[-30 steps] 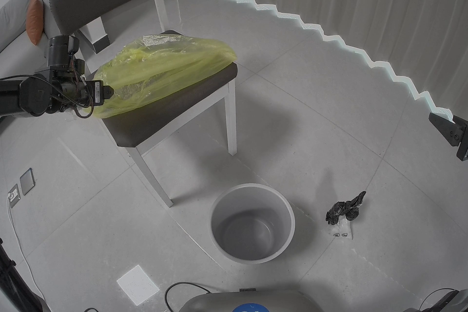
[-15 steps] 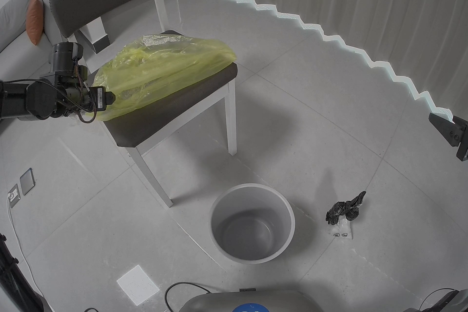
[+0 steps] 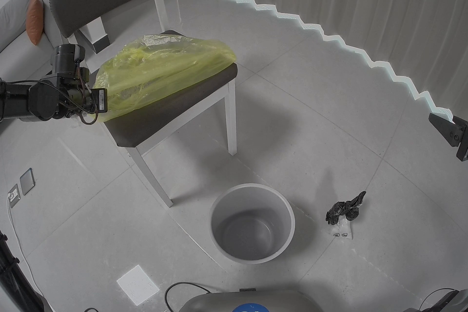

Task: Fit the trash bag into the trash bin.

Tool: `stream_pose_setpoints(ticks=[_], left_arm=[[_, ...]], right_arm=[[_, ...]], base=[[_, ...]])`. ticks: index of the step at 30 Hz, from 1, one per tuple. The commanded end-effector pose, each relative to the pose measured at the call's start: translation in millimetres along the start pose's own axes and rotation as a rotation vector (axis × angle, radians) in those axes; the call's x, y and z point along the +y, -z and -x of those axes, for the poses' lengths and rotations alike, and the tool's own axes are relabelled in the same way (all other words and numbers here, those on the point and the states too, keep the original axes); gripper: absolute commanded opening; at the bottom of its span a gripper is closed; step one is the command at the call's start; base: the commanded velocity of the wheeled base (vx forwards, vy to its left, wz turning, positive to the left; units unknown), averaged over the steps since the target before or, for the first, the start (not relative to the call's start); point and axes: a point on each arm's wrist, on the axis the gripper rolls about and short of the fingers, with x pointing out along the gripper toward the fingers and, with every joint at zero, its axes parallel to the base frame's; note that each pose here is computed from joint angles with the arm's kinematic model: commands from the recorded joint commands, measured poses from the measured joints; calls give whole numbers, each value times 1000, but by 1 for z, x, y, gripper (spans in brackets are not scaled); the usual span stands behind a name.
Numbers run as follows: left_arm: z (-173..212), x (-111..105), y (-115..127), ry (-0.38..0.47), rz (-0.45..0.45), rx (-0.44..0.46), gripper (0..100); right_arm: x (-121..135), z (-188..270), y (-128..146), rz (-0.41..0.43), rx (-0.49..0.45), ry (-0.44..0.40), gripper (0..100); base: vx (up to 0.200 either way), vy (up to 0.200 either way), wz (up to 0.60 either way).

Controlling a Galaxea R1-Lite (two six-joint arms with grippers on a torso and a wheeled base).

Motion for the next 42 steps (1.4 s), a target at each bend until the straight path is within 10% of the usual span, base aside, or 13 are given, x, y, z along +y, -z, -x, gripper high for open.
stream_pose_setpoints(ticks=[1, 42], left_arm=[[1, -1, -1, 2, -1, -3, 0], [251, -94, -83, 620, -275, -499, 0]], right_arm=[[0, 1, 0, 0, -3, -1, 100], [8, -7, 11, -14, 52, -82, 100]], base=[[0, 0, 0], [0, 0, 0]])
